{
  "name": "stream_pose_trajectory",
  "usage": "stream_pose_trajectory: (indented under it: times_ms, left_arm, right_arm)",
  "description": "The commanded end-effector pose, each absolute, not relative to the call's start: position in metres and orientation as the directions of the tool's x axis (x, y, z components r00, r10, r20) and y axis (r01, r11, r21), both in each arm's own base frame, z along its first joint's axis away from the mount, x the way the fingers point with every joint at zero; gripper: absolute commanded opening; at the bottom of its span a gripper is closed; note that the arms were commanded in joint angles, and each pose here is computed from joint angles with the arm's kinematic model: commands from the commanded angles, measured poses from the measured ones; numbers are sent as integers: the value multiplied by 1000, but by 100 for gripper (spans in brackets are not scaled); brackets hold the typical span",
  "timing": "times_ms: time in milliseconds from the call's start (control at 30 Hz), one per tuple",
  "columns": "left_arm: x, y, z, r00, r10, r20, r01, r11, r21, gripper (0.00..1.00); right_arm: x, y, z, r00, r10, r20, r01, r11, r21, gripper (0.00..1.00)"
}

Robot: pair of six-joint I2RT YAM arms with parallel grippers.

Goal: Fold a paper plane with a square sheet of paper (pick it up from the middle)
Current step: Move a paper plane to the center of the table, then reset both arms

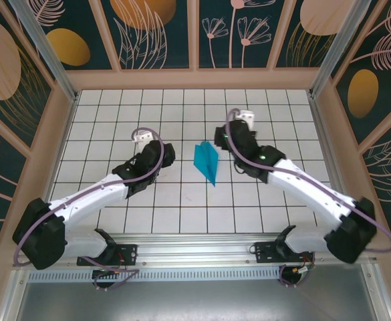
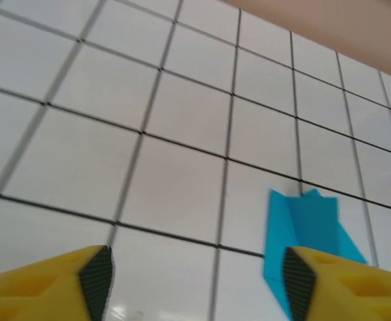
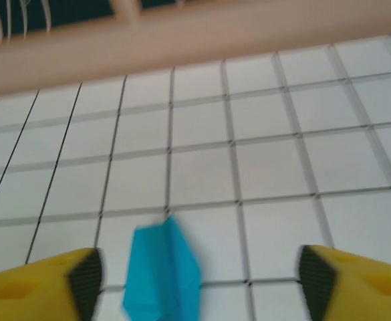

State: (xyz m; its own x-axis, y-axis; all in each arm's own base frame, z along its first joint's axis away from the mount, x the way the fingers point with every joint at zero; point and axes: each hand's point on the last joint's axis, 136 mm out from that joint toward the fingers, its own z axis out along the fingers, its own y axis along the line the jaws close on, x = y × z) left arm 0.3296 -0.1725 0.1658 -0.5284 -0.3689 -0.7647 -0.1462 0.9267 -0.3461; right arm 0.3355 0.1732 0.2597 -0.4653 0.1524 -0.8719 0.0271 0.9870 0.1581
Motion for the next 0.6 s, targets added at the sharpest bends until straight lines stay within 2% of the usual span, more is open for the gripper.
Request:
stream_pose_trajectory:
  times_ms: [0, 133, 233, 333, 567]
  left_arm:
    - [334, -117, 168, -439, -331, -835, -252, 938, -239, 79]
    - [335, -62, 169, -348, -324, -880, -364, 912, -192, 98]
    - [333, -32, 169, -282, -274, -919, -419, 897, -139, 99]
    - [335, -6, 154, -295, -289, -911, -454, 881, -133, 98]
    - [337, 33, 154, -275, -175, -945, -518, 855, -8, 99]
  right_arm:
    - [351, 85, 246, -381, 134, -915, 276, 961, 26, 90]
    - [364, 14, 211, -349, 86, -933, 391, 918, -62, 93]
    - [370, -10, 176, -376, 125, -918, 386, 922, -32, 93]
    - [376, -24, 146, -390, 157, -907, 359, 933, 7, 93]
    - [384, -13, 135, -245, 79, -966, 215, 976, 25, 93]
